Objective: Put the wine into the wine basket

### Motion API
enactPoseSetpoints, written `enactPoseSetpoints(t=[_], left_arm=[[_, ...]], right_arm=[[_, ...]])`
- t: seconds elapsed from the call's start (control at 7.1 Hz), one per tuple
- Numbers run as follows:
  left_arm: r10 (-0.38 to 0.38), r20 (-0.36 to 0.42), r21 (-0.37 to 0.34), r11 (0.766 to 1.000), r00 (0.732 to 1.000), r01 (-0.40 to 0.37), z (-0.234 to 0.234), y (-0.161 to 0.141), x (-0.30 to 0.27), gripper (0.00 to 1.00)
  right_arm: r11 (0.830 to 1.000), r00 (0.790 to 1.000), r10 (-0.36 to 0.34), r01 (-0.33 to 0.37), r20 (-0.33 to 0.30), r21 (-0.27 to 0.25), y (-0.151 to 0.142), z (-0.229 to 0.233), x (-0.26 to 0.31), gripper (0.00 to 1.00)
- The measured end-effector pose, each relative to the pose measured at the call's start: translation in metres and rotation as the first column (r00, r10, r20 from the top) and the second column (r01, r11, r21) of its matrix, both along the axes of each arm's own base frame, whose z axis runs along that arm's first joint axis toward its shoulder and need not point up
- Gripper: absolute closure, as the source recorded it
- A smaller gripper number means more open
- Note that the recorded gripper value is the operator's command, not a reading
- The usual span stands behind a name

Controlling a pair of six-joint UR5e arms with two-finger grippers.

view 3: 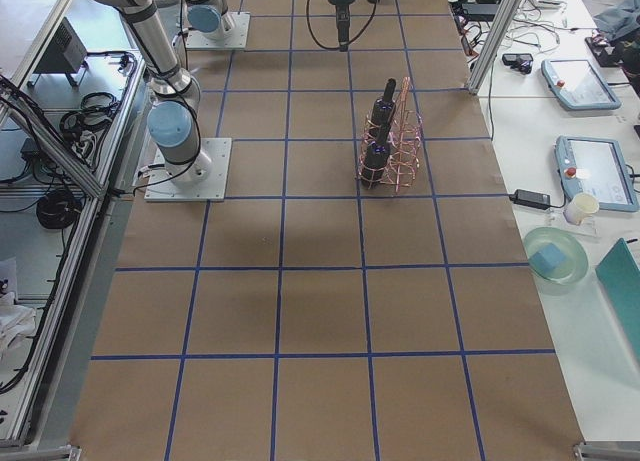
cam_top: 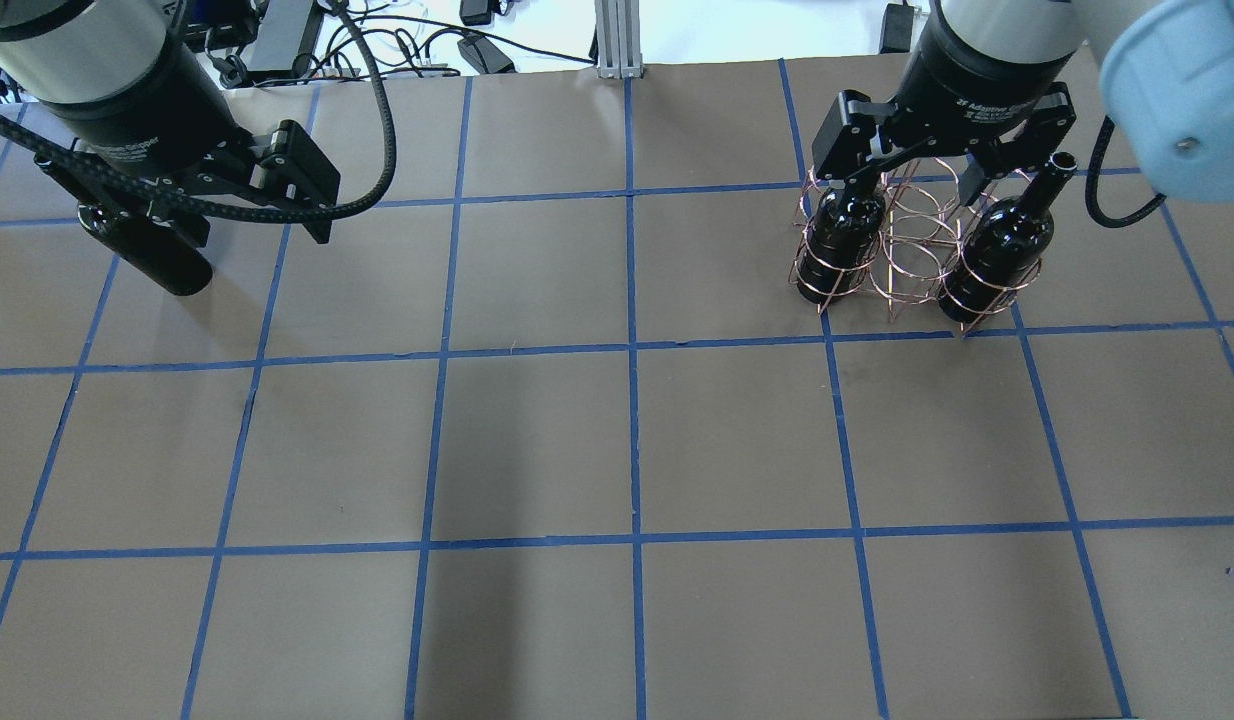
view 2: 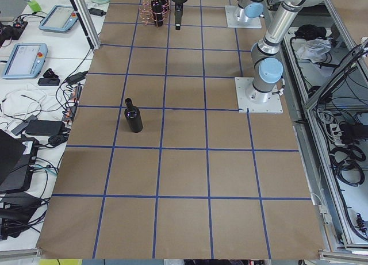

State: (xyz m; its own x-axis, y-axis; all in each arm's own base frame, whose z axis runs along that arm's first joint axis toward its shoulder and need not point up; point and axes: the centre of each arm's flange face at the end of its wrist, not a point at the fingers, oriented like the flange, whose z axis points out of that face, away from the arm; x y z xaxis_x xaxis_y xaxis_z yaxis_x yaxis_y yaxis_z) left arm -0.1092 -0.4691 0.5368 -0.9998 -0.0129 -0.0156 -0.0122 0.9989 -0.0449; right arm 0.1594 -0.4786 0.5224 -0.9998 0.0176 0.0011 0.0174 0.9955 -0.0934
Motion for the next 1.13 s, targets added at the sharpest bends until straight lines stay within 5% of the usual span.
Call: enactPoseSetpoints(t=[0.42,1.13], left_arm=[[0.107,-0.005,0.002,0.994,0.994,-0.107,-0.004,-0.022,0.092,0.00],[0.132,-0.009,-0.048,0.990,0.991,-0.132,-0.053,-0.103,0.245,0.00]], right_arm=[[1.000,1.000,0.004,-0.004,0.001,-0.010,-0.001,0.001,0.000,0.00],[1.000,1.000,0.002,-0.002,0.002,-0.003,-0.004,-0.004,0.001,0.00]])
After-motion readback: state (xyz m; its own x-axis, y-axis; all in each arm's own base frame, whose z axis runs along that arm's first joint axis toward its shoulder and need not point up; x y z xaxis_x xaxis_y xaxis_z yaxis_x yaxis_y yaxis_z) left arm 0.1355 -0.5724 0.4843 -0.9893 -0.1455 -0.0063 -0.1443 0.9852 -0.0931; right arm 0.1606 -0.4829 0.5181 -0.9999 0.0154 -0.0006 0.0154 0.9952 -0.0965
